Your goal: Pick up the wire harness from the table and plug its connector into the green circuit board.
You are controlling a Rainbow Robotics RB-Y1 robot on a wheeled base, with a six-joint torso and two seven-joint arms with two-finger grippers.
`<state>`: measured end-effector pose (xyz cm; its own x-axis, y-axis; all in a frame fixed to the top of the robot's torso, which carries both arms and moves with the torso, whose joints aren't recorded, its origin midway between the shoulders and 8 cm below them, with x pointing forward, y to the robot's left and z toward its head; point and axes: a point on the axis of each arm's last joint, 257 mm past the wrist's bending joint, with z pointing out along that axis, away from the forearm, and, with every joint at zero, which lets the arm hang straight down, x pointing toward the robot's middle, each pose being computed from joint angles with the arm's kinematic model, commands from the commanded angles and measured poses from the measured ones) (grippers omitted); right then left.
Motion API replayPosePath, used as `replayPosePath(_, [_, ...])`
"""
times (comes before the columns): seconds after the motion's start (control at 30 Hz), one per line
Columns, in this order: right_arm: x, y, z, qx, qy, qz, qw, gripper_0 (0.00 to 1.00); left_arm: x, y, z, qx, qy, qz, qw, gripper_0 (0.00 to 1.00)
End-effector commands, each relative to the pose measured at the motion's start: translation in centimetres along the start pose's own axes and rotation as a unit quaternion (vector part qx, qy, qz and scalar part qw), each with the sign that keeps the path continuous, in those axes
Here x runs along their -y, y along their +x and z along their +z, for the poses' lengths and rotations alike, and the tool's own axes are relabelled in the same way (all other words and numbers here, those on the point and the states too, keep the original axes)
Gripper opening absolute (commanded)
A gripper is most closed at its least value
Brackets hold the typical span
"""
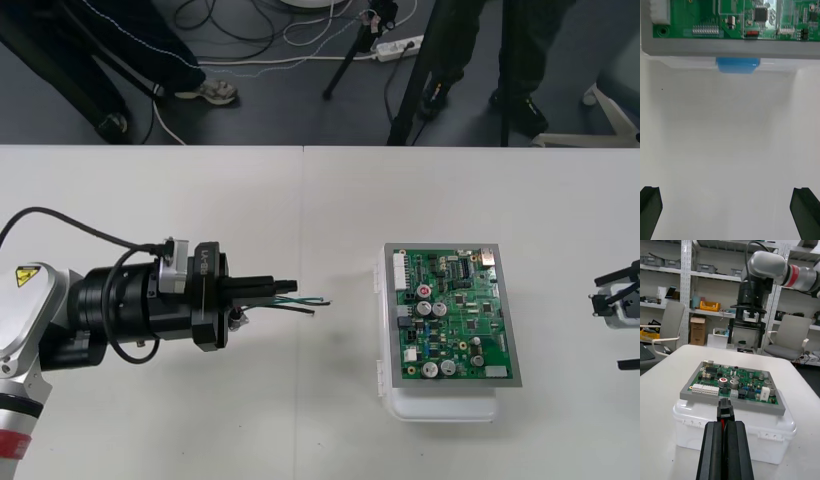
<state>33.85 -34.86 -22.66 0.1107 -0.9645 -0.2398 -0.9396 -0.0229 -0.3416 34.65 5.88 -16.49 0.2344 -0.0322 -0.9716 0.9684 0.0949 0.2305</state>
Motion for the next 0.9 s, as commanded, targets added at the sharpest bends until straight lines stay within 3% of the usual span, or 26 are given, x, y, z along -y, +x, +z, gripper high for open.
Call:
replayPosePath(0.03, [1.6,-0.2,0.5,-0.020,0.009,0.001,1.000,1.00,1.2,0.3,0.9,0.013,0.045,0.023,0.999,0.00])
replayPosePath(0.47, [2.9,-0.7,2.8,-0.071,0.008,0.041,0.997,1.00,1.1,3.8,3.1,0.037,0.057,0.036,0.997,0.00])
replayPosePath(0.9, [3.3,-3.2,4.9,-0.078,0.002,0.064,0.995,1.00,0.9,5.0,5.6,0.034,0.087,0.075,0.993,0.00])
